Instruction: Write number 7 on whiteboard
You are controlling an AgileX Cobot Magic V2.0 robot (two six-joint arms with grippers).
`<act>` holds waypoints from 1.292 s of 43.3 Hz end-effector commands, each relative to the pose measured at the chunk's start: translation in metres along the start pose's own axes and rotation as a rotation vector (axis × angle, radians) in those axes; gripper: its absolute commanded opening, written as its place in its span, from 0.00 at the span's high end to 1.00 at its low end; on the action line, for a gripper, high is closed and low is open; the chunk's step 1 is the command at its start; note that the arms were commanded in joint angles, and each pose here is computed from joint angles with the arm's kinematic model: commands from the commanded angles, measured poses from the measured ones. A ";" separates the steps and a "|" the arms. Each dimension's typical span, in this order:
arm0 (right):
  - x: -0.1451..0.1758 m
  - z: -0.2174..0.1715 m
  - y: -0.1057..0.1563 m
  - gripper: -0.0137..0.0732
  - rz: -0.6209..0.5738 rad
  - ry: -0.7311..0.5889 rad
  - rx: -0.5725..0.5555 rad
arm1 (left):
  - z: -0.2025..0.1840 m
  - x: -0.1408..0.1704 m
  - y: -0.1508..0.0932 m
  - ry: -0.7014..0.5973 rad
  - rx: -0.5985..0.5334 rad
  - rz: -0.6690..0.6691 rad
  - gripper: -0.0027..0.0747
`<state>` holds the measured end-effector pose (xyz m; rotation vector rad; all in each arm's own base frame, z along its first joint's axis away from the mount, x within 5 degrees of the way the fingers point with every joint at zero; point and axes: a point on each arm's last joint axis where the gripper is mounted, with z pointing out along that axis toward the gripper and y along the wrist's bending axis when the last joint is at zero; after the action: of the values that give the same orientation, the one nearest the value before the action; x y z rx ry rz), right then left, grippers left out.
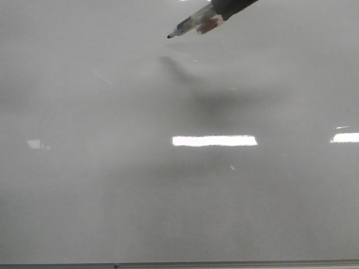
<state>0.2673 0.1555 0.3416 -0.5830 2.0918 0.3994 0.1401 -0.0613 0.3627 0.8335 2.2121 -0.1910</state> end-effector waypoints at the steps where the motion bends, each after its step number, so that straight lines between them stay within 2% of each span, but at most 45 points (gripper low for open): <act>1: -0.023 -0.008 -0.003 0.92 0.003 -0.151 0.026 | -0.007 -0.011 0.002 -0.089 -0.021 -0.019 0.37; 8: -0.021 -0.002 -0.012 0.92 0.016 -0.141 0.049 | -0.007 -0.011 0.002 -0.089 -0.021 -0.019 0.37; 16: -0.014 -0.013 -0.044 0.92 0.071 -0.072 0.127 | -0.007 -0.011 0.002 -0.089 -0.021 -0.019 0.37; 20: -0.013 -0.021 -0.049 0.92 0.059 -0.061 0.143 | -0.007 -0.011 0.002 -0.089 -0.021 -0.019 0.37; 29: -0.010 -0.018 -0.047 0.92 0.038 -0.029 0.132 | -0.007 -0.011 0.002 -0.089 -0.021 -0.019 0.37; 44: 0.035 0.022 -0.026 0.92 -0.032 0.252 0.021 | -0.007 -0.011 0.002 -0.089 -0.021 -0.019 0.37; 50: 0.031 0.018 -0.026 0.92 -0.034 0.219 0.027 | -0.007 -0.011 0.002 -0.089 -0.021 -0.019 0.37; 56: 0.019 -0.008 -0.021 0.92 -0.047 0.152 0.027 | -0.007 -0.011 0.002 -0.089 -0.021 -0.019 0.37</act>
<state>0.2723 0.1351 0.2900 -0.7023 2.3807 0.3088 0.1401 -0.0613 0.3627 0.8335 2.2121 -0.1910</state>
